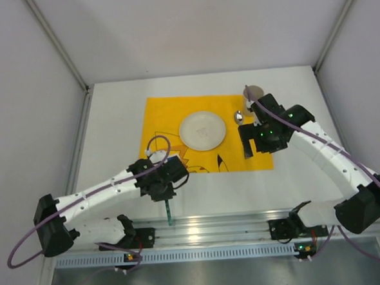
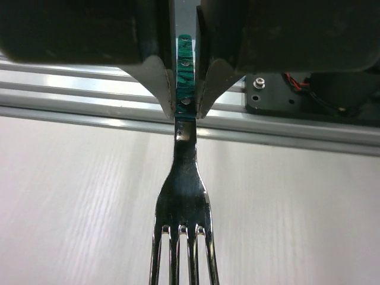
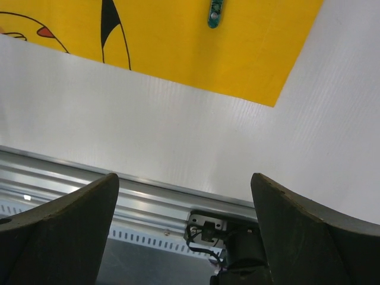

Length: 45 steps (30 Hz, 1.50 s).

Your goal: Set the dinner table for one person

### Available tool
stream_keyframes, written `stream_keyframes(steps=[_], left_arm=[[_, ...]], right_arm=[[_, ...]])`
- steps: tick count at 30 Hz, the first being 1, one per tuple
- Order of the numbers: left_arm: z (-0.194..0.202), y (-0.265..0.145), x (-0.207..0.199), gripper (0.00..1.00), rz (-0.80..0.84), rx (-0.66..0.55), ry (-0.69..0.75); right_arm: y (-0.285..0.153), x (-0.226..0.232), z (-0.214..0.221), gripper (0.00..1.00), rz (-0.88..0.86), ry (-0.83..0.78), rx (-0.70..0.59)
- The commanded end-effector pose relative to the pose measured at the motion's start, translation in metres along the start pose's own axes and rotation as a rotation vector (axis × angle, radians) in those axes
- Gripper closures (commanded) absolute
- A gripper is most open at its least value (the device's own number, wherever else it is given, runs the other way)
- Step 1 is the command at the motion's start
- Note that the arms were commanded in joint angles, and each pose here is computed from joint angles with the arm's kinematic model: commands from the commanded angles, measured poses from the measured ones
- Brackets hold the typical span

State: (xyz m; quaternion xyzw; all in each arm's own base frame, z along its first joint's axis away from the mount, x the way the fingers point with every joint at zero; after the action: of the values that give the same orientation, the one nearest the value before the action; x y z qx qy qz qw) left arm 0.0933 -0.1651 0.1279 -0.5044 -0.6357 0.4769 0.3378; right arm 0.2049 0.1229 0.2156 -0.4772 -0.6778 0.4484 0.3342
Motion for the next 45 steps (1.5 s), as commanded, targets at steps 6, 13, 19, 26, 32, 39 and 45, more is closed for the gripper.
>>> stream_keyframes(steps=[6, 13, 19, 26, 32, 39, 45], left_arm=[[-0.141, -0.034, 0.004, 1.0, 0.02, -0.237, 0.097], [-0.233, 0.007, -0.036, 1.0, 0.026, -0.28, 0.167], [-0.276, 0.062, -0.061, 1.0, 0.038, -0.277, 0.161], [-0.32, 0.101, -0.062, 1.0, 0.041, -0.282, 0.161], [-0.334, 0.119, -0.066, 0.95, 0.037, -0.249, 0.163], [-0.33, 0.107, -0.064, 0.07, 0.059, -0.245, 0.16], [-0.346, 0.044, -0.058, 0.02, 0.07, -0.364, 0.103]], right_arm=[[-0.035, 0.011, 0.002, 0.04, -0.132, -0.003, -0.196], [-0.037, 0.005, 0.017, 0.03, -0.1, 0.036, -0.194], [-0.037, 0.001, 0.023, 0.03, -0.069, 0.102, -0.186], [-0.047, -0.004, 0.02, 0.02, -0.035, 0.124, -0.23], [-0.057, 0.001, 0.003, 0.01, -0.07, 0.129, -0.303], [-0.072, 0.005, -0.016, 0.0, -0.1, 0.099, -0.384], [-0.132, 0.012, -0.039, 0.0, -0.2, 0.041, -0.641]])
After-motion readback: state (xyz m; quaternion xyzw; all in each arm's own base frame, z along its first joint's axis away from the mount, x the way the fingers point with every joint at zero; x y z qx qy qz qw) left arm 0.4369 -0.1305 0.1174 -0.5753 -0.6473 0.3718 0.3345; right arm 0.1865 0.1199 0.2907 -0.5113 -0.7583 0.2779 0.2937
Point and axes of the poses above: each gripper's point midway between its finger pads, its own y axis out along the fingers, its own x axis along the line the jaws close on, z = x × y, the point moved 4 cm from there along -y, back along the fingers, and after that the axes turned 7 degrees about -y, right-handed, at the moved point
